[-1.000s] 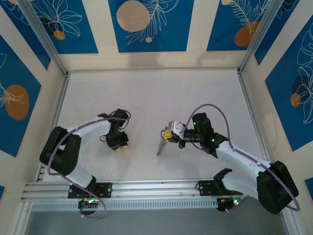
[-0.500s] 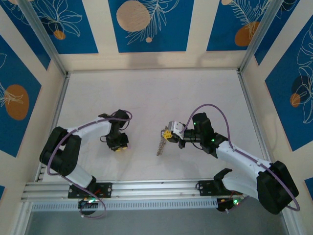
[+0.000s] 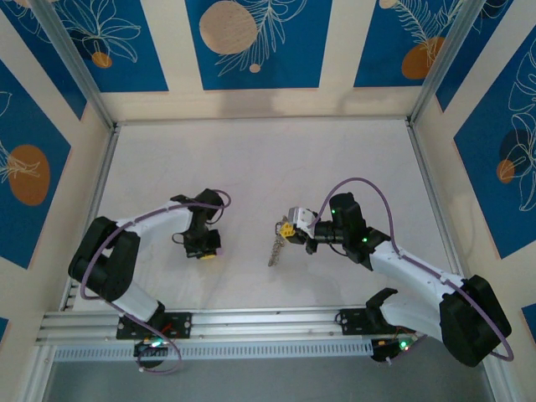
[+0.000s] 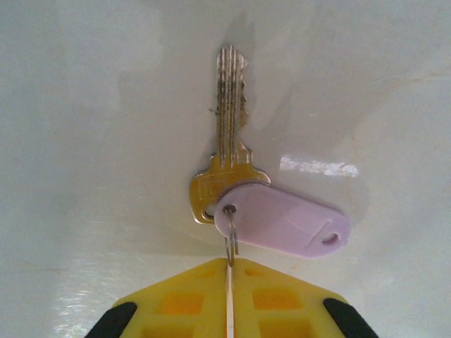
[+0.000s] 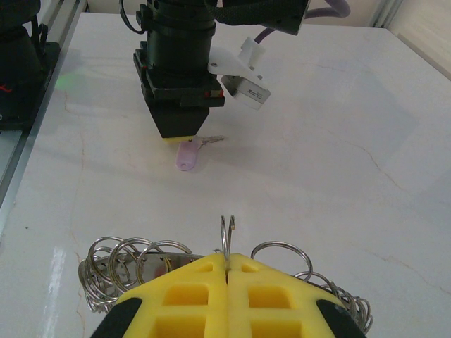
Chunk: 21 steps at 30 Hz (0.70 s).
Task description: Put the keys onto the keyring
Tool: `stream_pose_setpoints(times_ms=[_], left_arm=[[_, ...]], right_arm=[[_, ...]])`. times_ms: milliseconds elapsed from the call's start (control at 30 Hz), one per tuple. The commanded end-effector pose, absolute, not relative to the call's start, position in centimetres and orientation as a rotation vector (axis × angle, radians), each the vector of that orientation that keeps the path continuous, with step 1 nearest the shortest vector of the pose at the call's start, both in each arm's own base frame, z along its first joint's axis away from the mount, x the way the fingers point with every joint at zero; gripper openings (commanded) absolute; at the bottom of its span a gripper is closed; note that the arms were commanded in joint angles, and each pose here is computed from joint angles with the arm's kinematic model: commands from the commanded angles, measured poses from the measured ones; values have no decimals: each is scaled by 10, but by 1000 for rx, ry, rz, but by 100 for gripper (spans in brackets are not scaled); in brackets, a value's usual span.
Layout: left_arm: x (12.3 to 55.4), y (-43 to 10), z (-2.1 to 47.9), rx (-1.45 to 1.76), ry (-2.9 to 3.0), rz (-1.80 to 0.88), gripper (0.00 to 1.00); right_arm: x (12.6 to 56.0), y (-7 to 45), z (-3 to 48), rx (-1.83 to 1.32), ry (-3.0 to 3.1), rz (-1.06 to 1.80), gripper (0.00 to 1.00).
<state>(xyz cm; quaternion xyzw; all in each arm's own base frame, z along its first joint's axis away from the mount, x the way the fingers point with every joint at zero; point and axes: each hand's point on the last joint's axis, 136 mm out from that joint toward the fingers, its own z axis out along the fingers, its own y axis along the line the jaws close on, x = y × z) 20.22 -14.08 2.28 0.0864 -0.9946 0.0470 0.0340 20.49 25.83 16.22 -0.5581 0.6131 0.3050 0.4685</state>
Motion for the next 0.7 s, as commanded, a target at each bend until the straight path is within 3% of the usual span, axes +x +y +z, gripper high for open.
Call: stream_pose_setpoints(times_ms=[0, 233, 400, 667], left_arm=[[202, -139, 24, 193, -3059, 87, 9], [207, -137, 24, 107, -3074, 58, 17], [210, -137, 25, 90, -3088, 44, 17], [208, -136, 23, 95, -3081, 38, 2]], right_arm=[[202, 264, 184, -1361, 1418, 769, 0], [201, 263, 184, -1360, 1419, 770, 0], [202, 263, 184, -1360, 1418, 769, 0], [201, 263, 184, -1359, 1419, 772, 0]])
